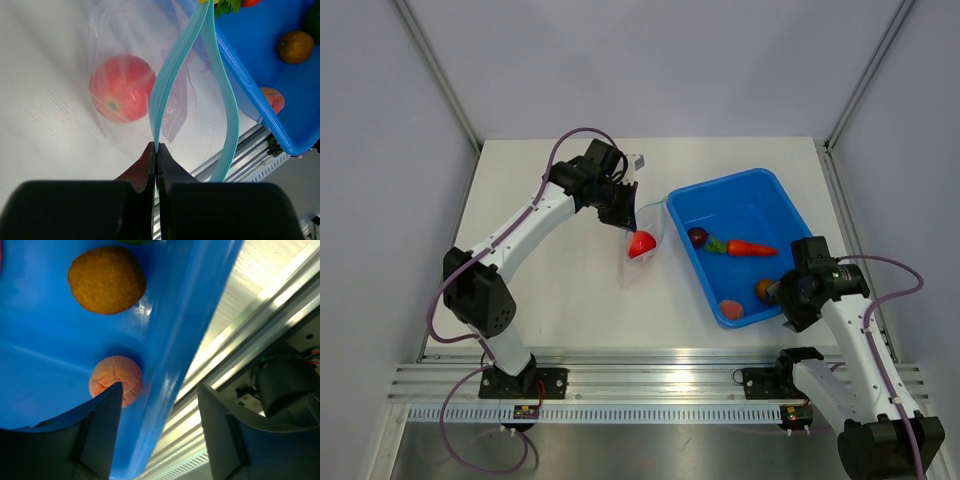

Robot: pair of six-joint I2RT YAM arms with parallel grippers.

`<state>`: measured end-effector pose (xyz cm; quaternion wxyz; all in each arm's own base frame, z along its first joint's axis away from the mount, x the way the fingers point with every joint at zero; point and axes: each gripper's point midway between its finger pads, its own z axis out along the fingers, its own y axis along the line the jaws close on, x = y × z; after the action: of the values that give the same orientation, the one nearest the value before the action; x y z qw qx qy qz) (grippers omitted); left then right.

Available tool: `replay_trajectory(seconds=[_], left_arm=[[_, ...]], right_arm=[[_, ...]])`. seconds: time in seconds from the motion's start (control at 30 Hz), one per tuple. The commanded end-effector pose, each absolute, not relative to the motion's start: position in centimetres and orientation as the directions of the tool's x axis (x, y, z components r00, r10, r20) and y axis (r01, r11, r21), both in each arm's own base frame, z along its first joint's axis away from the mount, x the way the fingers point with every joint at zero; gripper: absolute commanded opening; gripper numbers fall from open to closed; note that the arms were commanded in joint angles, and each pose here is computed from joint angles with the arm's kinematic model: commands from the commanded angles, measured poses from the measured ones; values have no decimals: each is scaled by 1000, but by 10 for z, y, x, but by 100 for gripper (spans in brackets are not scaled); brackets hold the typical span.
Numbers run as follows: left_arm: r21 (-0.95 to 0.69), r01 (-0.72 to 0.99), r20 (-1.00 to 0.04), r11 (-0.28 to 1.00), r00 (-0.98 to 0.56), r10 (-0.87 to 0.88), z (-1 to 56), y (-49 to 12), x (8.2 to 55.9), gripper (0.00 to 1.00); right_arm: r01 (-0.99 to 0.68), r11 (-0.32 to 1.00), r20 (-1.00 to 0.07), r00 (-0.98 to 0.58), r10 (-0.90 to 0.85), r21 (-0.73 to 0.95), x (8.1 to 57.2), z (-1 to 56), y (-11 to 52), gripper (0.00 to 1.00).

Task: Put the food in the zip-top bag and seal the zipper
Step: Adjust the bin at the center of the board.

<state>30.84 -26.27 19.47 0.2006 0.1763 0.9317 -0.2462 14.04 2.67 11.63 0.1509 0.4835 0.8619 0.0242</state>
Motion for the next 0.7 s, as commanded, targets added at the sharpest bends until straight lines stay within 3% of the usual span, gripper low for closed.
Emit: replay_trajectory(seconds=[0.0, 0.03, 0.07, 0.2, 0.3, 0.53, 0.67], left_arm=[[-399, 457, -527, 795, -824, 209, 217, -264, 310, 0], [-402, 455, -525, 794, -826, 208, 217, -264, 310, 0], [-403, 456, -523, 793, -826, 210, 217, -265, 309, 0], [-402, 458, -525, 793, -824, 210, 218, -265, 311, 0], [-402, 461, -526, 791, -824, 213, 218, -266, 311, 0], [-402, 466, -529, 788, -821, 215, 219, -265, 310, 0], [-404, 470, -534, 785, -818, 215, 218, -264, 306, 0]], right_arm=[[839, 480, -284, -409, 867, 256, 163, 117, 23, 67], [842, 476, -292, -402, 868, 256, 165, 118, 21, 60], [840, 476, -300, -399, 867, 259, 165, 120, 20, 46], [822, 488, -353, -382, 854, 292, 167, 139, 14, 16], [795, 499, -393, -361, 846, 344, 171, 162, 11, 1], [780, 504, -463, -315, 829, 372, 185, 225, 1, 0], [811, 542, -522, -372, 768, 221, 194, 239, -17, 0]])
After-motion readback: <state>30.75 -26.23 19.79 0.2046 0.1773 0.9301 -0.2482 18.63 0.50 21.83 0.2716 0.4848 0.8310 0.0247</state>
